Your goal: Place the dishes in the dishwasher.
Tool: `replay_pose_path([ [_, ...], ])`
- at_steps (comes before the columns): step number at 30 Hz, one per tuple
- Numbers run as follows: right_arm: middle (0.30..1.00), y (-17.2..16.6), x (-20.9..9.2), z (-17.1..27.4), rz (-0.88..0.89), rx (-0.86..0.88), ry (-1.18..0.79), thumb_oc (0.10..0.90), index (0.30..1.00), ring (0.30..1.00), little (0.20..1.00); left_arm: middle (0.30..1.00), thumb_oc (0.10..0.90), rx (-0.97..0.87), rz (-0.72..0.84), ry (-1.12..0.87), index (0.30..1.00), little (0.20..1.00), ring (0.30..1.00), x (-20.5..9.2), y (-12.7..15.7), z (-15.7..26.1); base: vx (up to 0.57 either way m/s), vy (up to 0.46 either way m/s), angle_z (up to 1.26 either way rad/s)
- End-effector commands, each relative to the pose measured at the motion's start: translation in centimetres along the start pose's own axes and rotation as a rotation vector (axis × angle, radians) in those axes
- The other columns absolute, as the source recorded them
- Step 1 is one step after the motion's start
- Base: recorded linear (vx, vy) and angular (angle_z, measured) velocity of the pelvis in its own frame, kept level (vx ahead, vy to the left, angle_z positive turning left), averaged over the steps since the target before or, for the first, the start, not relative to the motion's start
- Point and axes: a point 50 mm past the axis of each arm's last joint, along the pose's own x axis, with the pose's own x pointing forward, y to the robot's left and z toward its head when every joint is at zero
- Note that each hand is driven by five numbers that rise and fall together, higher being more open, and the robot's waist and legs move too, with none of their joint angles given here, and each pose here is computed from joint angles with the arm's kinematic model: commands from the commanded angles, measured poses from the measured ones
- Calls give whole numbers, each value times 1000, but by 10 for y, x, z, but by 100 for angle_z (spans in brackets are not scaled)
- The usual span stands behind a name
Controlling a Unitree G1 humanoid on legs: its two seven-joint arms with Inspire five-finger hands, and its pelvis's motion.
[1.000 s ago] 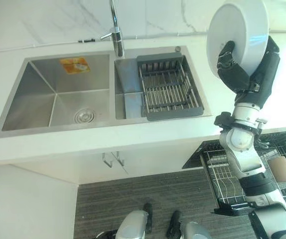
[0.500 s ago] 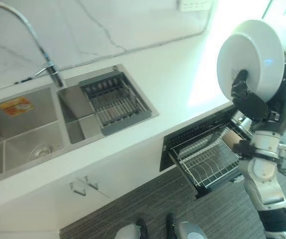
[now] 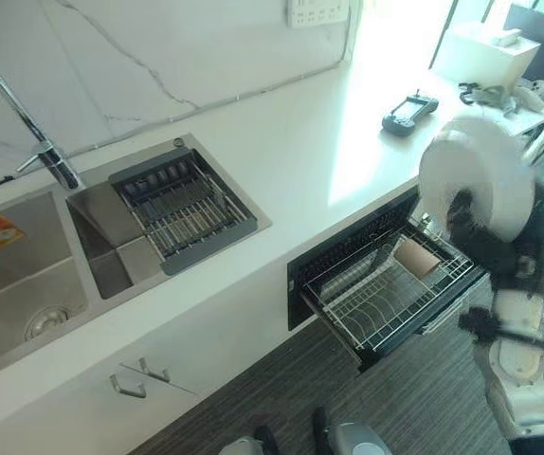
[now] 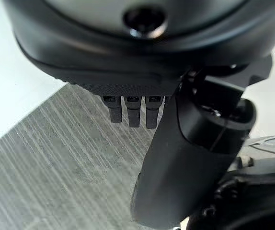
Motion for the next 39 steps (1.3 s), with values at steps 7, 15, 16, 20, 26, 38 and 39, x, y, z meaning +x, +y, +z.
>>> replay_pose_path([
  [7, 300, 4, 40, 56, -38, 12, -322, 400, 300, 300, 300, 900, 800, -31, -63, -81, 900, 900, 900, 1, -20, 35, 15, 5, 10],
  [15, 300, 13, 42, 29, -33, -65, -211, 400, 300, 300, 300, 900, 800, -17, -66, -95, 900, 900, 900, 1, -19, 41, 1, 4, 15],
  [16, 300, 15, 43, 26, -24, -89, -203, 400, 300, 300, 300, 900, 800, -13, -66, -97, 900, 900, 900, 0, -19, 42, -4, 0, 18],
  [20, 300, 15, 44, 26, -24, -89, -204, 400, 300, 300, 300, 900, 800, -13, -66, -97, 900, 900, 900, 0, -19, 42, 0, 0, 5],
  [26, 300, 9, 64, -2, -59, -229, -17, 400, 300, 300, 300, 900, 800, 17, -63, -113, 900, 900, 900, -1, -13, 54, -4, -1, 6],
  [38, 300, -7, 113, 4, -205, -569, 28, 400, 300, 300, 300, 900, 800, 22, -74, -187, 900, 900, 900, -7, -4, 90, -42, 15, 12],
  [39, 300, -7, 116, 5, -214, -587, 24, 400, 300, 300, 300, 900, 800, 23, -75, -193, 900, 900, 900, -8, -4, 92, -120, 39, 12],
])
